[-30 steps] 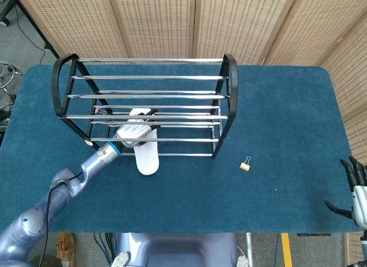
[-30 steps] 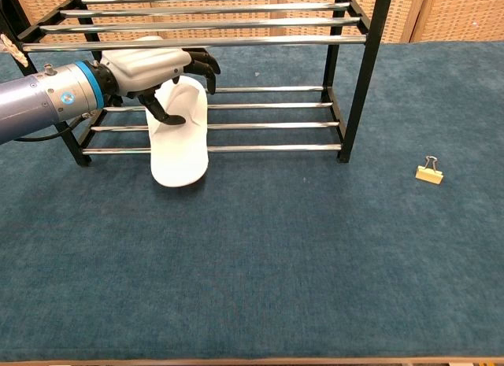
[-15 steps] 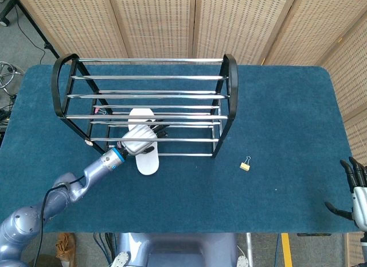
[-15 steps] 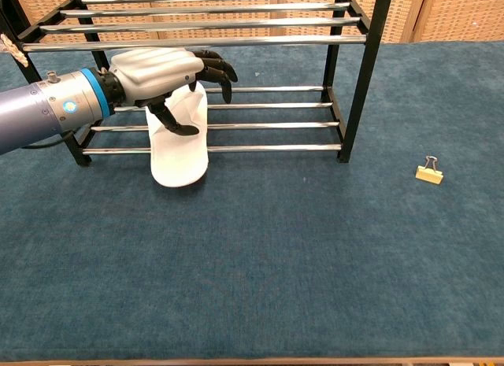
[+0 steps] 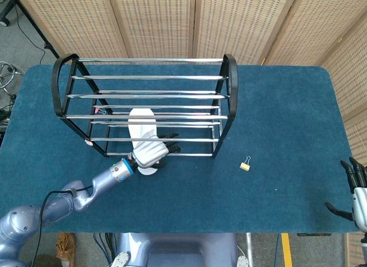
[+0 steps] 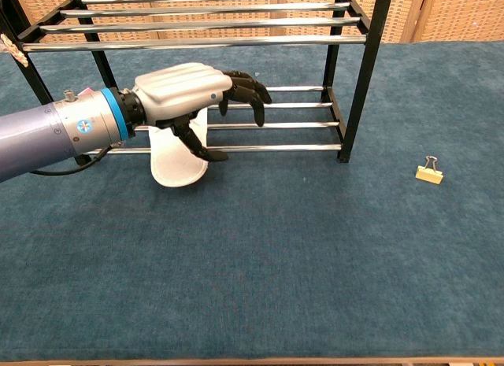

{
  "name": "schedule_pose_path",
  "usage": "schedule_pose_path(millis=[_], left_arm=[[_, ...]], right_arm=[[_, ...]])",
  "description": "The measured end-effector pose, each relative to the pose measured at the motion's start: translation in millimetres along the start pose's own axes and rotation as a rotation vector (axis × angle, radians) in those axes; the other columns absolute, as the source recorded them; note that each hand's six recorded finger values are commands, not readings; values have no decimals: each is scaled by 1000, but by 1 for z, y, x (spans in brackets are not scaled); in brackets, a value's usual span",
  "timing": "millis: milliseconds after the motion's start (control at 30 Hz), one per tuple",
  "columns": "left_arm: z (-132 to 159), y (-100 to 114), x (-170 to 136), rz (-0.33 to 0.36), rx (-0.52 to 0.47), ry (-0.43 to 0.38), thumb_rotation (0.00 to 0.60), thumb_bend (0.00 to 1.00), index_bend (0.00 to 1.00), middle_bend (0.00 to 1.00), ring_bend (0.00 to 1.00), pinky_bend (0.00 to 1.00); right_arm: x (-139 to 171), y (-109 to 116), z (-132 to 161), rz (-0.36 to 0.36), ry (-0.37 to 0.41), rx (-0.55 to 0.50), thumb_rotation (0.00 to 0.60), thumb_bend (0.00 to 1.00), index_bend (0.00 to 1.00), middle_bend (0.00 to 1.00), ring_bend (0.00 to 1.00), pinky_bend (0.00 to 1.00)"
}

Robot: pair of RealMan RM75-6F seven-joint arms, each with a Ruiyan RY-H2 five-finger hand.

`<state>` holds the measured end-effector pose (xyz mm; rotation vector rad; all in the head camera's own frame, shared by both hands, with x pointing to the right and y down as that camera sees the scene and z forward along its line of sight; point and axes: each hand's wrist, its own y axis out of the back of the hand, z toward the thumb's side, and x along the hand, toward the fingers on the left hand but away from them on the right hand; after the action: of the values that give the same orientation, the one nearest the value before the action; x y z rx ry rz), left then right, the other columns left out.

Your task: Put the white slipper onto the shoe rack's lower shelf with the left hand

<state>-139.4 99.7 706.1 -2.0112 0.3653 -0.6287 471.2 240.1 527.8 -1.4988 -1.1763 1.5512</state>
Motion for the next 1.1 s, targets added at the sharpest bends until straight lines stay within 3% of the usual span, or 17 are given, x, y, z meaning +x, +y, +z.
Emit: schedule_pose_path(millis=[333, 467, 833, 1000, 1100], left_arm=[[62, -1, -31, -29, -178, -147, 600, 223, 347, 203, 167, 385], [66, 7, -57, -17, -209, -160, 600, 183, 347, 211, 203, 376], [50, 36, -154, -5, -246, -103, 600, 133, 347, 211, 176, 353], [38, 47, -201, 11, -224, -32, 600, 129, 347, 191, 97, 172], [25, 48, -231, 8, -212, 66, 600, 125, 347, 163, 46, 97]], right_arm=[[2, 2, 1, -6, 5, -2, 600, 0, 0, 0, 0, 0], [2, 1, -1, -5, 0, -2, 600, 0, 0, 0, 0, 0], [3, 5, 1, -17, 11, -10, 600, 0, 0, 0, 0, 0], [5, 8, 2, -25, 17, -17, 600, 0, 0, 0, 0, 0], [7, 12, 3, -35, 22, -24, 600, 0, 0, 0, 0, 0]])
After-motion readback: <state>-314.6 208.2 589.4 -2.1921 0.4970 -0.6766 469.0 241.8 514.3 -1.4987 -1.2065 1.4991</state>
